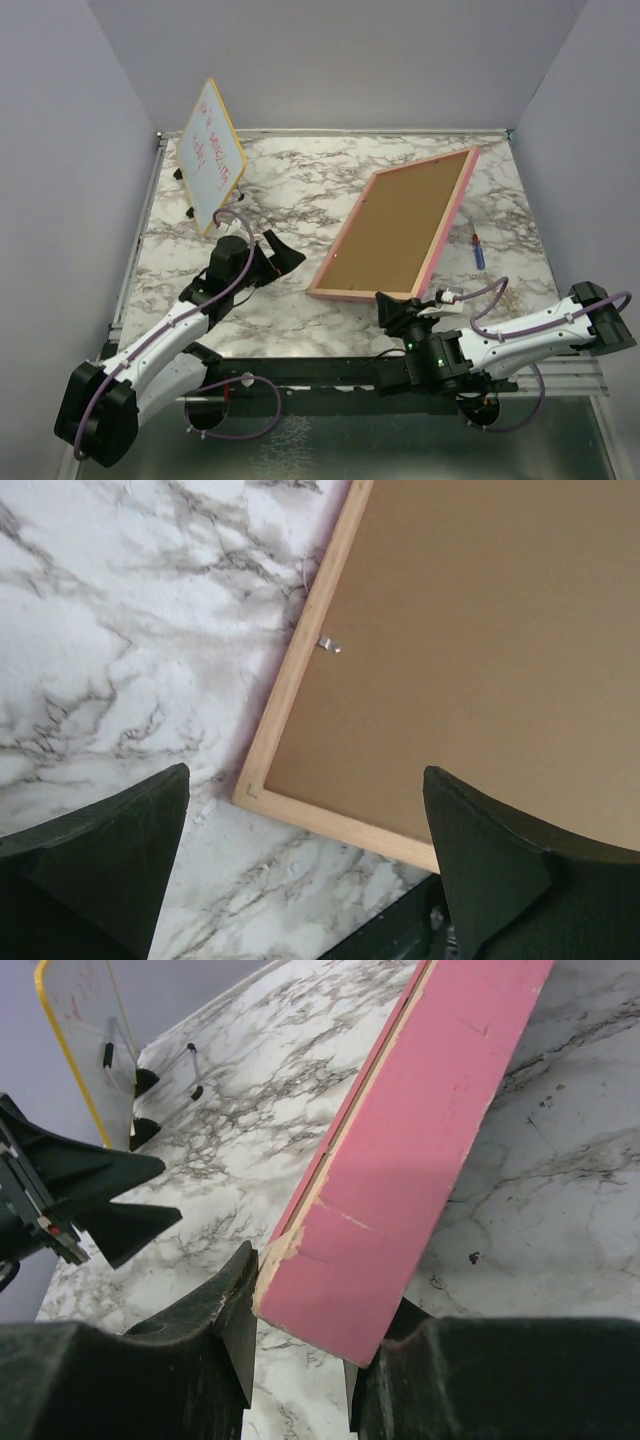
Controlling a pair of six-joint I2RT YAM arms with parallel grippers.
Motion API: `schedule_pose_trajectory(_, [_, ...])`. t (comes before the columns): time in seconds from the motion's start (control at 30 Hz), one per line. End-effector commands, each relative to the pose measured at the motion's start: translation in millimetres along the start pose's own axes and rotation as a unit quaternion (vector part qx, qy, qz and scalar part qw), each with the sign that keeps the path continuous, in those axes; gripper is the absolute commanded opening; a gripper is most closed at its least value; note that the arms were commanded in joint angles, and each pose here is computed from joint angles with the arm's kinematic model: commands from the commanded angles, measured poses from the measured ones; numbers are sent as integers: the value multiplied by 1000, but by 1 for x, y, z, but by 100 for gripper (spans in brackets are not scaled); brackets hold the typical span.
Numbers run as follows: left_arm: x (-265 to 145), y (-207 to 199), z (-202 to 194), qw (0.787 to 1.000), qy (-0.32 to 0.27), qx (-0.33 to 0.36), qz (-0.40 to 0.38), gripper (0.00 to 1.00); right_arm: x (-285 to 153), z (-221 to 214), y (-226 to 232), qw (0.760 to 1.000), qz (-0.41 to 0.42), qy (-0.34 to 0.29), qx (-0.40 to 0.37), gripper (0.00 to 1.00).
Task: Take the photo out of the frame
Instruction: Turn over the photo frame at the center of the board.
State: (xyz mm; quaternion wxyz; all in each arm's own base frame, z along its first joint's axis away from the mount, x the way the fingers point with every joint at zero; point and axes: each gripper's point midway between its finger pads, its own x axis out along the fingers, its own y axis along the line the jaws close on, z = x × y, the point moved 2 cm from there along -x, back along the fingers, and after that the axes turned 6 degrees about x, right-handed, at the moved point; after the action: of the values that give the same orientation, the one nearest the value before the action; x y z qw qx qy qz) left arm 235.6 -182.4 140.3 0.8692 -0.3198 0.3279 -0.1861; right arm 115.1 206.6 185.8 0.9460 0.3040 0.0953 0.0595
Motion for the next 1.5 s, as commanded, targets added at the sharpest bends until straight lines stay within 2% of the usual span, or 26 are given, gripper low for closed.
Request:
schedule_pose_trajectory(0.0, [-12, -14, -18, 993, 0, -96, -76, 99, -2, -16, -19, 987, -65, 31, 143, 7])
schedule_pose_trajectory(0.2, [-29, -15, -47, 971, 6, -209, -119, 99, -2, -18, -19, 987, -80, 23, 137, 8])
schedule_pose_trajectory(0.43, [-30, -36, -74, 965, 44, -227, -121, 99, -1, -15, -14, 987, -72, 19, 143, 8])
schedule_pose_trajectory(0.53, [-30, -35, -77, 961, 27, -251, -117, 99, -2, -16, -13, 988, -73, 21, 137, 8])
schedule_pose_trajectory(0.67, [-33, -40, -79, 942, 15, -302, -147, 99, -2, -22, -13, 987, -76, 26, 136, 9])
schedule_pose_trajectory(0.87, [-27, -47, -91, 935, 38, -320, -151, 99, -2, -22, -9, 988, -71, 27, 135, 9])
schedule_pose_trajectory(1.03, [-23, -61, -95, 933, 35, -324, -152, 99, -2, -21, -6, 988, -68, 27, 136, 9])
schedule_pose_trajectory(1.2, [-16, -62, -94, 921, 11, -355, -159, 98, -2, -22, -3, 988, -65, 29, 136, 9])
schedule_pose_trajectory(1.47, [0, -70, -94, 920, -10, -359, -160, 97, -5, -24, 6, 989, -65, 41, 128, 9])
